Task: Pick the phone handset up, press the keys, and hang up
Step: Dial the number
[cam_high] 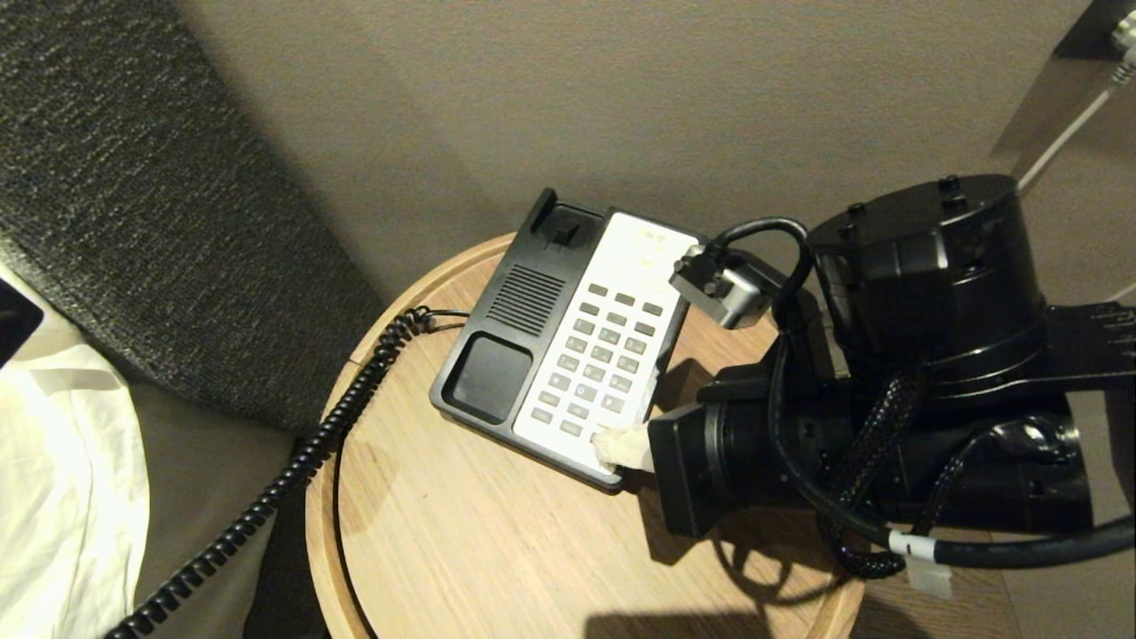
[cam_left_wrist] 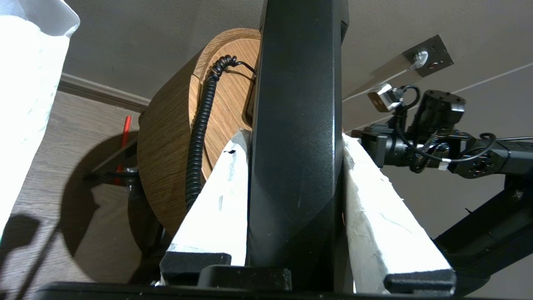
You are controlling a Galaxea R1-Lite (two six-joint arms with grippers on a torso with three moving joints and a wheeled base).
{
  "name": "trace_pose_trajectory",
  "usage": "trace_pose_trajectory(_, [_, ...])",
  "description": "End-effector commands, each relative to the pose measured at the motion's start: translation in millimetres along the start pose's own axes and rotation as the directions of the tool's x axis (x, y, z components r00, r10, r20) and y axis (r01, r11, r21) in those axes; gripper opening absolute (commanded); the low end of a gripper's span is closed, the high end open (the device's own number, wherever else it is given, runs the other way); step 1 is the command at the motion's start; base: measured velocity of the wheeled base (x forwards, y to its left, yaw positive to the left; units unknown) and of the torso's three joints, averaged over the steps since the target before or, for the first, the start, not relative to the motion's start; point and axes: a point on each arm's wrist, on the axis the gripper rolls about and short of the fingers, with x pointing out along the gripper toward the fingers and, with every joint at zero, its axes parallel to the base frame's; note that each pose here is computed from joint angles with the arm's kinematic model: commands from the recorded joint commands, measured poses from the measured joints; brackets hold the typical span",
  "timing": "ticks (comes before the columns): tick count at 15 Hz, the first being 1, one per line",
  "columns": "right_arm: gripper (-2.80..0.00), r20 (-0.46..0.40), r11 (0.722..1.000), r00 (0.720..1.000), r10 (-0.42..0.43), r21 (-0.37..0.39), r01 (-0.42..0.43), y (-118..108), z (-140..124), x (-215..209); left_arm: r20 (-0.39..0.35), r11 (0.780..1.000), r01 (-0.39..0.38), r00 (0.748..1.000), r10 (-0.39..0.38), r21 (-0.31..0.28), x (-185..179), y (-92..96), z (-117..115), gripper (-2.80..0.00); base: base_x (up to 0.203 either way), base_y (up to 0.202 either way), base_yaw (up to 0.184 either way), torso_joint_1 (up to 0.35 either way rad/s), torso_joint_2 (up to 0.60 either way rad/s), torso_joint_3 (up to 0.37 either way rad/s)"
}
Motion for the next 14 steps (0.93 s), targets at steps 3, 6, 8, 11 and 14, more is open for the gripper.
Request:
trace_pose_trajectory(3, [-2.8,0.046,1.0,0.999,0.02,0.003,-0.021,3,6,-18,-0.001,1.0,-0.004,1.0,0.004,-0.004,0,-0.1,0,-2.8,0.0,0.0,0.0,0.0,0.0,0.0])
trace_pose_trajectory(6, [-2.8,0.042,1.0,0.999,0.019,0.003,-0.019,3,5,-20,-0.004,1.0,-0.005,1.0,0.005,-0.003,0,0.6,-1,-2.8,0.0,0.0,0.0,0.0,0.0,0.0])
trace_pose_trajectory(8, [-2.8,0.042,1.0,0.999,0.019,0.003,-0.019,3,5,-18,-0.003,1.0,-0.006,1.0,0.006,-0.003,0,0.5,-1,-2.8,0.0,0.0,0.0,0.0,0.0,0.0])
trace_pose_trajectory(11, [-2.8,0.033,1.0,0.999,0.017,0.004,-0.017,2,3,-17,-0.001,1.0,-0.004,1.0,0.004,-0.002,0,0.3,-1,-2.8,0.0,0.0,0.0,0.0,0.0,0.0])
trace_pose_trajectory(14, [-2.8,0.023,1.0,1.0,0.016,0.002,-0.016,2,1,-14,-0.002,1.0,-0.002,1.0,0.002,-0.004,0,0.5,-1,-2.8,0.0,0.0,0.0,0.0,0.0,0.0])
